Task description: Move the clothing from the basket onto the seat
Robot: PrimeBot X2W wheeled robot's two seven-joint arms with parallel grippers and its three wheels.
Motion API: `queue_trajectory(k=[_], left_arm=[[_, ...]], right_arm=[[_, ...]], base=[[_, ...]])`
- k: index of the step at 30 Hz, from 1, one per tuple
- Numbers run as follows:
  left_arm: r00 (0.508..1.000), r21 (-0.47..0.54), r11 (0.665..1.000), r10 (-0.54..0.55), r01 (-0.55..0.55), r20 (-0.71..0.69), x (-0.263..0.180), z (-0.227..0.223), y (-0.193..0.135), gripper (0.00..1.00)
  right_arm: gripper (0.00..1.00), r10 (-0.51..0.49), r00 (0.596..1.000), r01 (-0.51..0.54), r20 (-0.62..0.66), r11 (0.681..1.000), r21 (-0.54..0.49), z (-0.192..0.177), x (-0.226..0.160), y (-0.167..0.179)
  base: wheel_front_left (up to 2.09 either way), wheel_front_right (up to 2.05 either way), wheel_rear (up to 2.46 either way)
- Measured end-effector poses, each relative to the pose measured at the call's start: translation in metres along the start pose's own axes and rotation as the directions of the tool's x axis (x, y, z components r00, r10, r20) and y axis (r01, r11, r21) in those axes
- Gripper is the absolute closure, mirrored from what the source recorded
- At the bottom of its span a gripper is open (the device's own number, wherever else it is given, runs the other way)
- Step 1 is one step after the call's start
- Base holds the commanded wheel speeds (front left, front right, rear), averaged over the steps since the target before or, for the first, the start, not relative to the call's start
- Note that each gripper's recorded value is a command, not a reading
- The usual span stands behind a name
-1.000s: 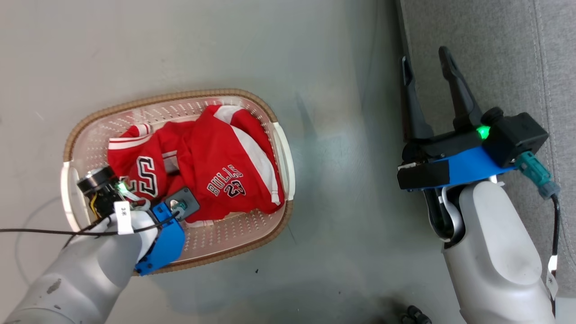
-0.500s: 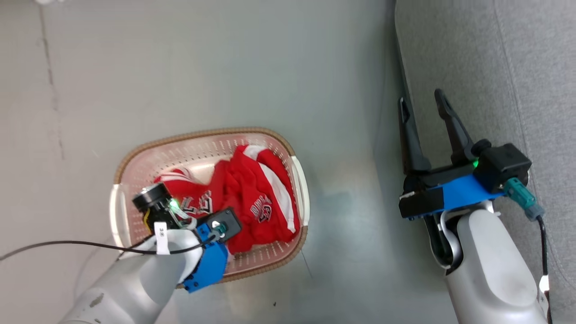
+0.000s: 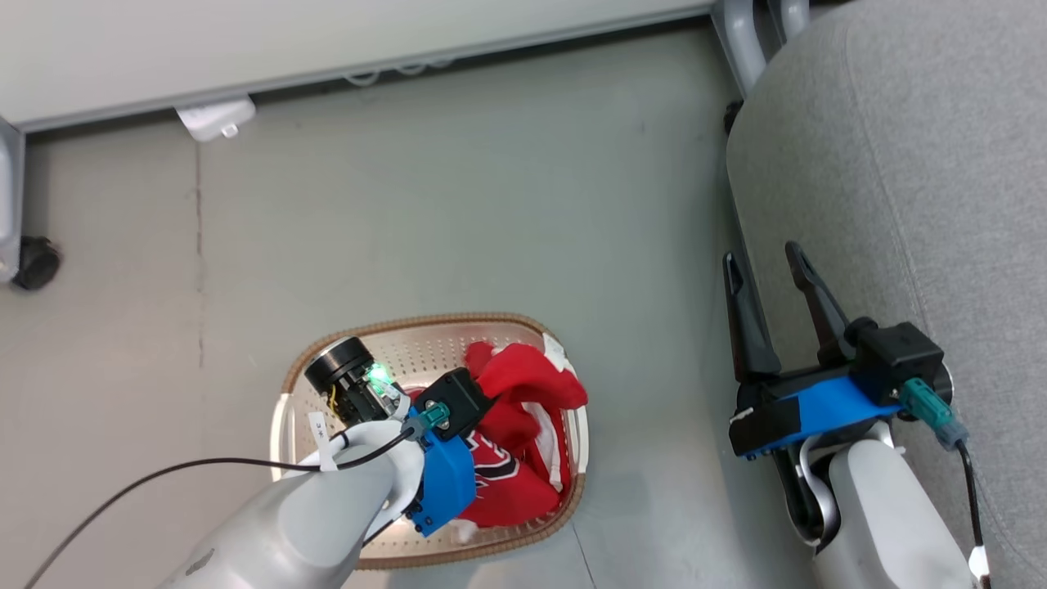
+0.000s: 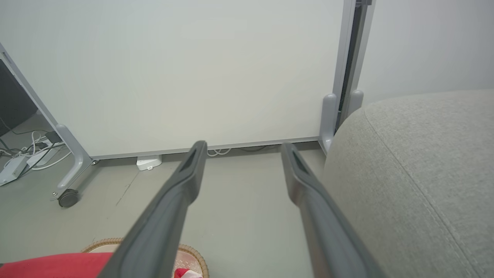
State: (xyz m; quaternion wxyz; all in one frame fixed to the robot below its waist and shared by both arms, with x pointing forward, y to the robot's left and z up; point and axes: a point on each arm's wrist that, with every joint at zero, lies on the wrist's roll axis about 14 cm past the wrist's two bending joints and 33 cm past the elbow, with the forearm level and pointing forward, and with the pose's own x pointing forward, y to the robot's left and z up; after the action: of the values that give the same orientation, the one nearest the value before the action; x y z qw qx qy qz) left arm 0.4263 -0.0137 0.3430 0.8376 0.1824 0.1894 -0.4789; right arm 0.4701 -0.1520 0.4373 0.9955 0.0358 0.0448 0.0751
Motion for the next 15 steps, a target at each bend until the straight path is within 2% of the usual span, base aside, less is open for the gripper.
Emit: queue_trajectory(k=[7, 15], left_arm=[[0.985, -0.027, 0.997, 0.070, -0.067, 0.160, -0.020, 0.059, 0.006, 1.00], [0.934, -0.006, 0.990, 0.136, -0.142, 0.331, -0.049, 0.129, 0.010, 1.00]], right_arm=[[0.00, -0.001, 1.000, 0.002, 0.027, 1.000, -0.003, 0.015, -0.020, 0.004], [0.00, -0.009, 0.998, 0.011, 0.061, 1.000, -0.020, 0.032, -0.049, 0.006]], base=[[0.00, 0.00, 0.00], [0.00, 0.00, 0.00]])
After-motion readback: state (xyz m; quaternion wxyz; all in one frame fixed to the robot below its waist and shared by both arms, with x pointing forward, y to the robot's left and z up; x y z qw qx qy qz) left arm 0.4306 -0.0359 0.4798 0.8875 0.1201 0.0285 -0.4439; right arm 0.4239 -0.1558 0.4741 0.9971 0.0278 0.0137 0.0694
